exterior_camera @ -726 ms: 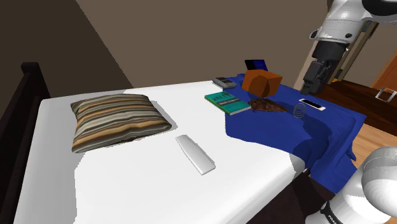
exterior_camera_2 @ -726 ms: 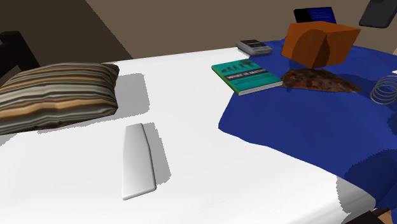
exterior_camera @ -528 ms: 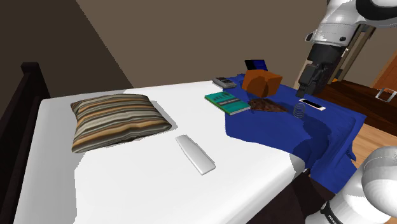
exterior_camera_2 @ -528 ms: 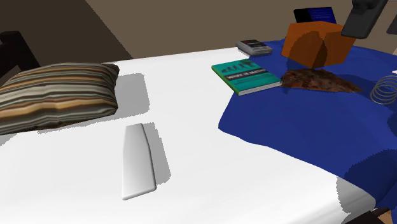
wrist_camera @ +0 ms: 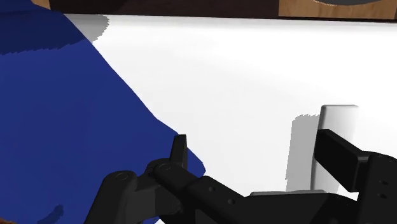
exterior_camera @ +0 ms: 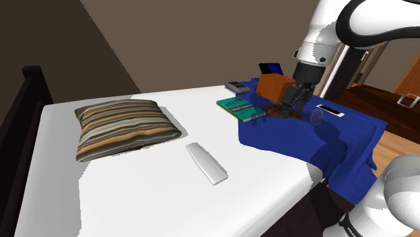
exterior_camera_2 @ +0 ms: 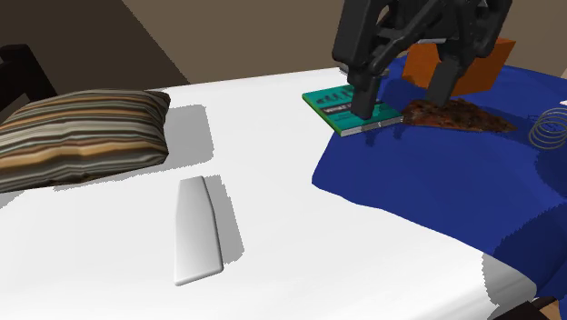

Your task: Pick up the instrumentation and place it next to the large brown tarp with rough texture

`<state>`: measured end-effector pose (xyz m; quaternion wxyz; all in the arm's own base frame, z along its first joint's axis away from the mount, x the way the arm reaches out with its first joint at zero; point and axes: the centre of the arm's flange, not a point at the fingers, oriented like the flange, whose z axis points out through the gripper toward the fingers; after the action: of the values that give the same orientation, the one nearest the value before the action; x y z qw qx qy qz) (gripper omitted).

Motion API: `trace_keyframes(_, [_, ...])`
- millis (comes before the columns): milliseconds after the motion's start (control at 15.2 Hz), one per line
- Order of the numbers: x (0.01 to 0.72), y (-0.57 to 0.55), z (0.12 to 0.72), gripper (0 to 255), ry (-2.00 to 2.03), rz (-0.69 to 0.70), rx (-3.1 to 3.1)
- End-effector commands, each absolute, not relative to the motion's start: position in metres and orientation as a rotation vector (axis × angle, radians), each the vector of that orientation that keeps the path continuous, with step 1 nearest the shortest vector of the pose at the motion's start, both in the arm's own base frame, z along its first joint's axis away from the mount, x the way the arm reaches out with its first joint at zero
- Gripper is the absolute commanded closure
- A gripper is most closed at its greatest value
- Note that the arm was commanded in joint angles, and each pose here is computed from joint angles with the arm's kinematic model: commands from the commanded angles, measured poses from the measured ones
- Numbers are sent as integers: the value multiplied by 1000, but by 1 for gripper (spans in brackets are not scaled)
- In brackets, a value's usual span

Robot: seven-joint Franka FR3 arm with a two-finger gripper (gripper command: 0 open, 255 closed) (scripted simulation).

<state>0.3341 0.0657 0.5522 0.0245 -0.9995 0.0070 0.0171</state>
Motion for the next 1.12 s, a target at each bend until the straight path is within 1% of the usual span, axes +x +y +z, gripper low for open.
trace_keyframes(0, [345, 83, 538, 0, 30, 47, -3096])
trace_keyframes(1056, [440, 233, 419, 0, 80, 23, -3132])
